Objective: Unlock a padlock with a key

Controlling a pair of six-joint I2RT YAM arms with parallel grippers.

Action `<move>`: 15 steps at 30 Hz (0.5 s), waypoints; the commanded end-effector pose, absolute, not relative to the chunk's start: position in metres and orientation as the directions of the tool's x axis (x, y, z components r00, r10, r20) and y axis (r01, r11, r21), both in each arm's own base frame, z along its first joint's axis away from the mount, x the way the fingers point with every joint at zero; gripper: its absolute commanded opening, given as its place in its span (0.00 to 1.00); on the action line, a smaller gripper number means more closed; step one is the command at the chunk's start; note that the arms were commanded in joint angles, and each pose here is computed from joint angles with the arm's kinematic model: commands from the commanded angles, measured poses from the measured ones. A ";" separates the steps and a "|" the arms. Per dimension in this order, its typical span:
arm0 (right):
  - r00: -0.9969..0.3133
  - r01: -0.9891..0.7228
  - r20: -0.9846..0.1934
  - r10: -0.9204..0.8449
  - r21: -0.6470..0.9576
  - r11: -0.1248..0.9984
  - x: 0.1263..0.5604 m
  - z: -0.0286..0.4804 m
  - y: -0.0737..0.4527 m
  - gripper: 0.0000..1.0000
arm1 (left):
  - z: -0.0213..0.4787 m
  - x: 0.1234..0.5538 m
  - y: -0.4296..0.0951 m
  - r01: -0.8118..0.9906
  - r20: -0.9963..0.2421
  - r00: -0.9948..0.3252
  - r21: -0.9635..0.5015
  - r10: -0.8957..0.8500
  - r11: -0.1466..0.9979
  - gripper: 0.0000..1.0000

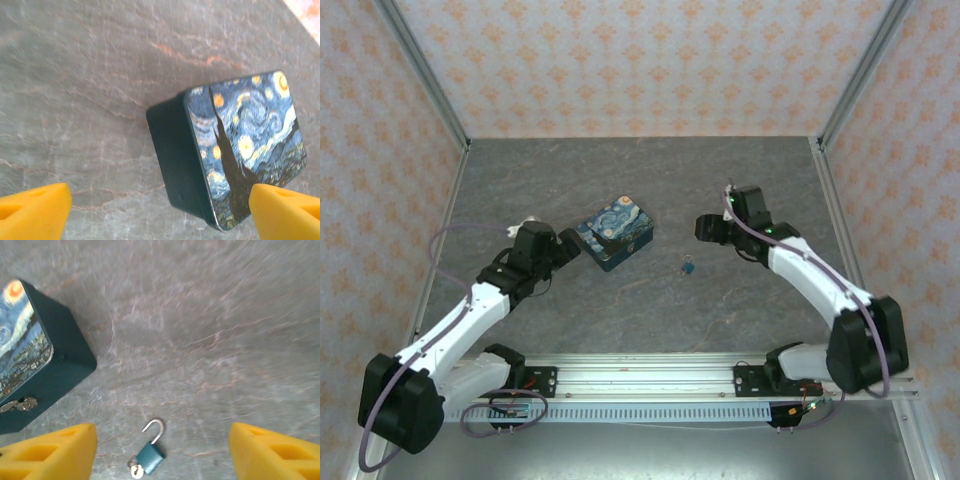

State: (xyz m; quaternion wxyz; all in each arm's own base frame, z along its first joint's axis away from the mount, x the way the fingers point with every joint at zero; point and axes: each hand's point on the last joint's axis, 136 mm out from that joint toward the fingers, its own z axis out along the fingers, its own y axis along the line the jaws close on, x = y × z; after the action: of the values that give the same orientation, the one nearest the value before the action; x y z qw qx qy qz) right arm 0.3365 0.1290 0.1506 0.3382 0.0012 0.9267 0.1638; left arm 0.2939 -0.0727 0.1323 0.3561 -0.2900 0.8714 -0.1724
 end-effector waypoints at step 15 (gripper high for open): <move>-0.549 0.269 -0.797 0.254 0.119 0.956 0.331 0.122 -0.023 0.99 | 0.186 0.294 0.048 -0.582 -0.920 -0.375 0.141 -0.111 0.801 0.97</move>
State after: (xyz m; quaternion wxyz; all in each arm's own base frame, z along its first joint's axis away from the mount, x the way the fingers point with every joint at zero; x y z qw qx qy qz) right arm 0.3166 -0.0113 0.1143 0.4079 0.1535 0.8997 0.0227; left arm 0.2935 0.0275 0.1843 0.5021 -0.2493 0.8173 0.1333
